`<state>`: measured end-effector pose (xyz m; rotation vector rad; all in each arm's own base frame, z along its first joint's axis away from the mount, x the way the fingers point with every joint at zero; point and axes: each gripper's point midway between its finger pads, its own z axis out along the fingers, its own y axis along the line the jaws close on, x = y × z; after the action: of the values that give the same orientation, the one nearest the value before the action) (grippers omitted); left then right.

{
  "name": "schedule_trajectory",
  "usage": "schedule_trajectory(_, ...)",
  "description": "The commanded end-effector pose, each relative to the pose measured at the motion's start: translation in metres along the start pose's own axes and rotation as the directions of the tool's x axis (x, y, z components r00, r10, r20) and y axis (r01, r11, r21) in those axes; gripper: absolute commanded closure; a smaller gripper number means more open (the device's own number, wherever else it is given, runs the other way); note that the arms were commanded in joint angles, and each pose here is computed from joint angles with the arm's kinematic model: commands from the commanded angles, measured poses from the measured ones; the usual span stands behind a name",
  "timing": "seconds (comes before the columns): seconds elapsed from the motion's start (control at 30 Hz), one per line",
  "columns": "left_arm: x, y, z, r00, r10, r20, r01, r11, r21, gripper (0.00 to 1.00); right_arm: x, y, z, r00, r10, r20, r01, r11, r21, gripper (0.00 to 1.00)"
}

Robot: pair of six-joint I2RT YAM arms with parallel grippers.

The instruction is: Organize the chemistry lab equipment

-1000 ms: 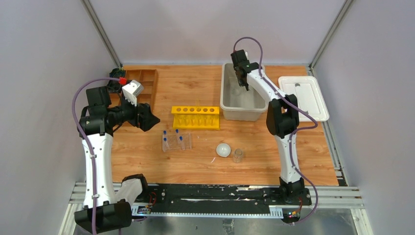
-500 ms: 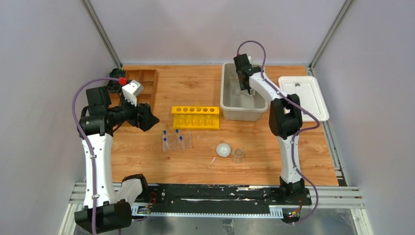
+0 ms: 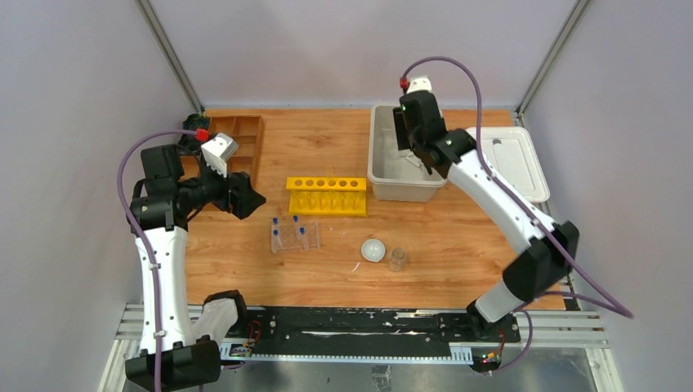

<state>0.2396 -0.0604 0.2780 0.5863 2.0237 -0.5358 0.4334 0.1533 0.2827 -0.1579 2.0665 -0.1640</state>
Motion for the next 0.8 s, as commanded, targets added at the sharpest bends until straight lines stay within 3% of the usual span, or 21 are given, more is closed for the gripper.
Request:
schedule_trajectory(0.0,-0.010,-0.008,-0.009,0.999,0.021,0.040,-0.021,1.000,-0.005,0.00,0.051,0.032,-0.056,0.998,-0.059,-0.036,0.054,0.990,-0.129,0.45)
schedule_trajectory(0.33,-0.002,-0.011,-0.006,0.999,0.011,0.033,-0.011,1.000,0.012,0.00,0.188,0.075,-0.161,0.976,-0.125,-0.179,0.042,0.913,-0.406,0.45)
schedule_trajectory(0.5,0.001,-0.013,-0.006,0.999,0.010,0.033,-0.010,1.000,0.016,0.00,0.233,0.081,-0.169,0.952,-0.149,-0.266,0.022,0.904,-0.426,0.51)
schedule_trajectory(0.77,0.003,-0.015,-0.006,0.999,0.006,0.035,-0.007,1.000,0.023,0.01,0.255,0.083,-0.168,0.931,-0.173,-0.321,0.018,0.902,-0.432,0.53)
